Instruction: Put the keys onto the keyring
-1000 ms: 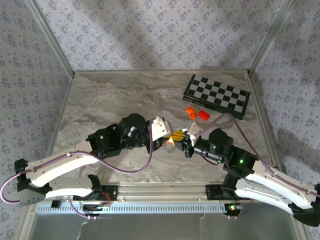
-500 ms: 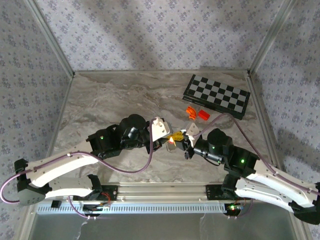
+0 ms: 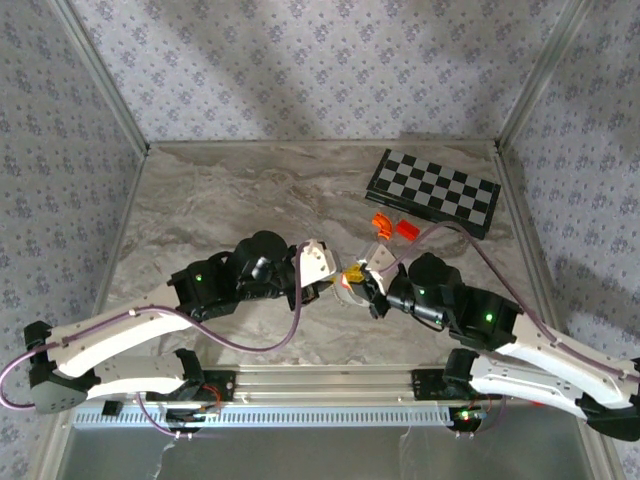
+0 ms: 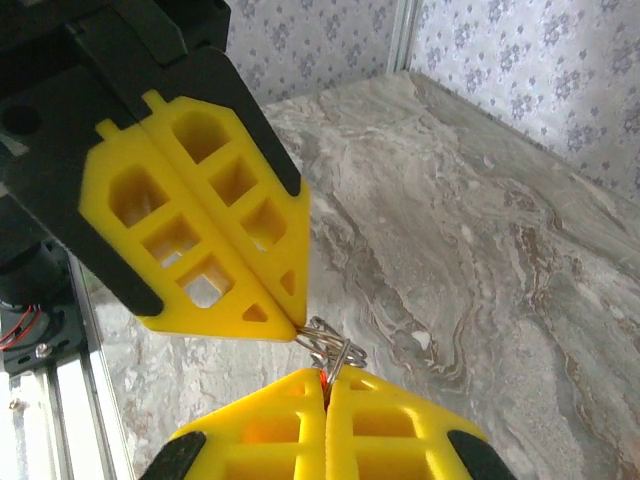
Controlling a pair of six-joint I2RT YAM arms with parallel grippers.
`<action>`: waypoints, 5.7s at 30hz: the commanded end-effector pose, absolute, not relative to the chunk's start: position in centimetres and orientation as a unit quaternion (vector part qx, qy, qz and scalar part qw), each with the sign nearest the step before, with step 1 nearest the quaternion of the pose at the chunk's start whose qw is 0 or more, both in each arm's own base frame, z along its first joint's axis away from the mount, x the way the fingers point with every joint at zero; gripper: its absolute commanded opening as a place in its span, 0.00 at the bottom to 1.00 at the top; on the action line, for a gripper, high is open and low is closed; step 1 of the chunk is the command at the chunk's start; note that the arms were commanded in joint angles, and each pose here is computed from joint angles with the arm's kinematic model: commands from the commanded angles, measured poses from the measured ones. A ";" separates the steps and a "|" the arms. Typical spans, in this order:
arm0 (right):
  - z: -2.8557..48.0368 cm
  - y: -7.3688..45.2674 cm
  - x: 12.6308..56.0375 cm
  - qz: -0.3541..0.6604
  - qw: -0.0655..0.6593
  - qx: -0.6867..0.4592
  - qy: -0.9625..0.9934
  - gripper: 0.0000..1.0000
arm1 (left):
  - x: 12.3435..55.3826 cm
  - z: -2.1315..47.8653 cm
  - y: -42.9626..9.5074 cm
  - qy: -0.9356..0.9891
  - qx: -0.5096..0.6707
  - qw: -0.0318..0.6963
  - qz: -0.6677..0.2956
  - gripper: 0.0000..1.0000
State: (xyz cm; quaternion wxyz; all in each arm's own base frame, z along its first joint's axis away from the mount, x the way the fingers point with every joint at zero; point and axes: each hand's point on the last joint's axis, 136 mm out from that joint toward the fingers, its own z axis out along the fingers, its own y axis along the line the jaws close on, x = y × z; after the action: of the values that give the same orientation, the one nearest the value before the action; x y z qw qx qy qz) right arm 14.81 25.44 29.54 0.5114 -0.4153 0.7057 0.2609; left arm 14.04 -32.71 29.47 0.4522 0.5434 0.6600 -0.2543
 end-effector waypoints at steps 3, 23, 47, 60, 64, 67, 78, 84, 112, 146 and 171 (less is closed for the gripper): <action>30.2 24.6 14.7 0.235 0.502 -0.428 0.714 0.00 | 12.8 30.0 -32.3 0.634 0.567 0.452 -0.269 0.00; 30.2 24.7 13.4 0.257 0.481 -0.450 0.708 0.00 | 12.4 29.2 -32.2 0.623 0.564 0.464 -0.282 0.10; 30.6 25.1 12.8 0.257 0.473 -0.471 0.698 0.00 | 13.5 30.0 -34.2 0.610 0.511 0.511 -0.326 0.38; 30.6 25.4 12.4 0.261 0.475 -0.476 0.692 0.00 | 14.1 28.3 -34.3 0.631 0.512 0.496 -0.305 0.25; 30.6 25.4 12.4 0.264 0.476 -0.476 0.691 0.00 | 13.9 28.1 -34.4 0.630 0.519 0.490 -0.307 0.22; 30.5 25.5 12.3 0.265 0.475 -0.477 0.691 0.00 | 13.5 27.8 -34.4 0.626 0.527 0.482 -0.313 0.22; 30.9 25.7 11.8 0.279 0.476 -0.482 0.680 0.00 | 12.7 27.1 -34.6 0.617 0.542 0.469 -0.325 0.23; 30.9 25.7 11.6 0.283 0.476 -0.485 0.677 0.00 | 12.5 26.7 -34.5 0.616 0.543 0.462 -0.336 0.20; 30.2 26.4 11.0 0.292 0.457 -0.499 0.676 0.00 | 11.5 28.6 -34.2 0.593 0.537 0.471 -0.371 0.18; 29.0 24.7 11.1 0.230 0.339 -0.481 0.775 0.00 | 12.7 26.6 -32.1 0.601 0.588 0.471 -0.266 0.00; 30.7 25.9 10.0 0.276 0.294 -0.461 0.790 0.00 | 10.1 26.9 -31.8 0.582 0.590 0.468 -0.308 0.30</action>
State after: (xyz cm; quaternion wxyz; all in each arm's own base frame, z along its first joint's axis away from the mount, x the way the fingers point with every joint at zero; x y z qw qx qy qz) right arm 10.05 25.65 29.09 0.2766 -0.4719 0.7984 0.2518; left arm 10.50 -32.01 26.33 0.4622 0.5956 0.5865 -0.2961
